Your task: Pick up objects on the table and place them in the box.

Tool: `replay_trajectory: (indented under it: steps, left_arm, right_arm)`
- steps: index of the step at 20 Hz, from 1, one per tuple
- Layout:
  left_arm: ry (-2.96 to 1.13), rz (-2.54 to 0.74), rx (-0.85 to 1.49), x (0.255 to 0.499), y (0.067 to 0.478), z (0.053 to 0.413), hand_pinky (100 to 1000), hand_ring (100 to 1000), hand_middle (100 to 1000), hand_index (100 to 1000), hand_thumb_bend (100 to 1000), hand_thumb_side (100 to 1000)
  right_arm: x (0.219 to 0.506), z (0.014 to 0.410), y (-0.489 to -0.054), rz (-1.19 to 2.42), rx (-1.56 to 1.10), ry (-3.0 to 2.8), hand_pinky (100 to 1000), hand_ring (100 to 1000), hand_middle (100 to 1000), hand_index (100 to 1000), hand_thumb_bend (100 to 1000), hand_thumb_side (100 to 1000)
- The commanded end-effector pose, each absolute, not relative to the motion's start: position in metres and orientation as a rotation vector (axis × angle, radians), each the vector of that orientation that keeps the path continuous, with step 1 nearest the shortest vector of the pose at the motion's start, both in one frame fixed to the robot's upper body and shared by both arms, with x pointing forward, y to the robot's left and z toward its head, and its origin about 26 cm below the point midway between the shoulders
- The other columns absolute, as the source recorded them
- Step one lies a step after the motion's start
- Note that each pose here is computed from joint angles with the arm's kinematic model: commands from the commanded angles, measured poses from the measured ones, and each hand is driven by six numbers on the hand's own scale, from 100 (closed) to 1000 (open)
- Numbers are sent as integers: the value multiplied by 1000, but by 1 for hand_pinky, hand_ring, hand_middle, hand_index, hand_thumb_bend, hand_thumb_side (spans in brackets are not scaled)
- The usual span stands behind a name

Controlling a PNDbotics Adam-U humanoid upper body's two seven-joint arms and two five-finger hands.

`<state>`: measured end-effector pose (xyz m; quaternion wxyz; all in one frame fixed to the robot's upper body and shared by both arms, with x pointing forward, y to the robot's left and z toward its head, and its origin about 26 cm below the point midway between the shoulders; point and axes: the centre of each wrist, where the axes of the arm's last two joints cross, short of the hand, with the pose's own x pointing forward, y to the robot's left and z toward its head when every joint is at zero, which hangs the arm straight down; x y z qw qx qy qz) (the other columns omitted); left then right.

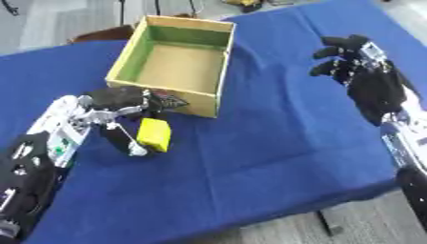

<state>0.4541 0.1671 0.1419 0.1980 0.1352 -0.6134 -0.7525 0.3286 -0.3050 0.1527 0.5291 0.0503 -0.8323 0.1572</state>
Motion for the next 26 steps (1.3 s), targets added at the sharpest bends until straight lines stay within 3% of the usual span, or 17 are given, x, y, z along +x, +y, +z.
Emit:
replay_trajectory:
  steps: [1, 5, 14, 26]
  left_arm:
    - [-1765, -2082, 387, 456, 172, 150, 192, 177, 186, 358, 398, 203]
    - [-1729, -2107, 412, 456, 186, 170, 160, 152, 158, 331, 443, 171]
    - [-1793, -1904, 609, 458, 218, 245, 175, 166, 175, 349, 447, 150]
    - [-1787, -1534, 952, 487, 220, 225, 280, 252, 264, 434, 415, 163]
  right_arm:
    - [329, 159, -306, 392, 110, -2005, 828, 622, 690, 857, 100, 904]
    - [328, 158, -308, 387, 104, -2001, 828, 622, 690, 857, 100, 904]
    - [329, 157, -306, 406, 114, -1993, 829, 622, 690, 857, 100, 906]
    - [336, 168, -283, 532, 197, -1996, 831, 623, 691, 858, 100, 913]
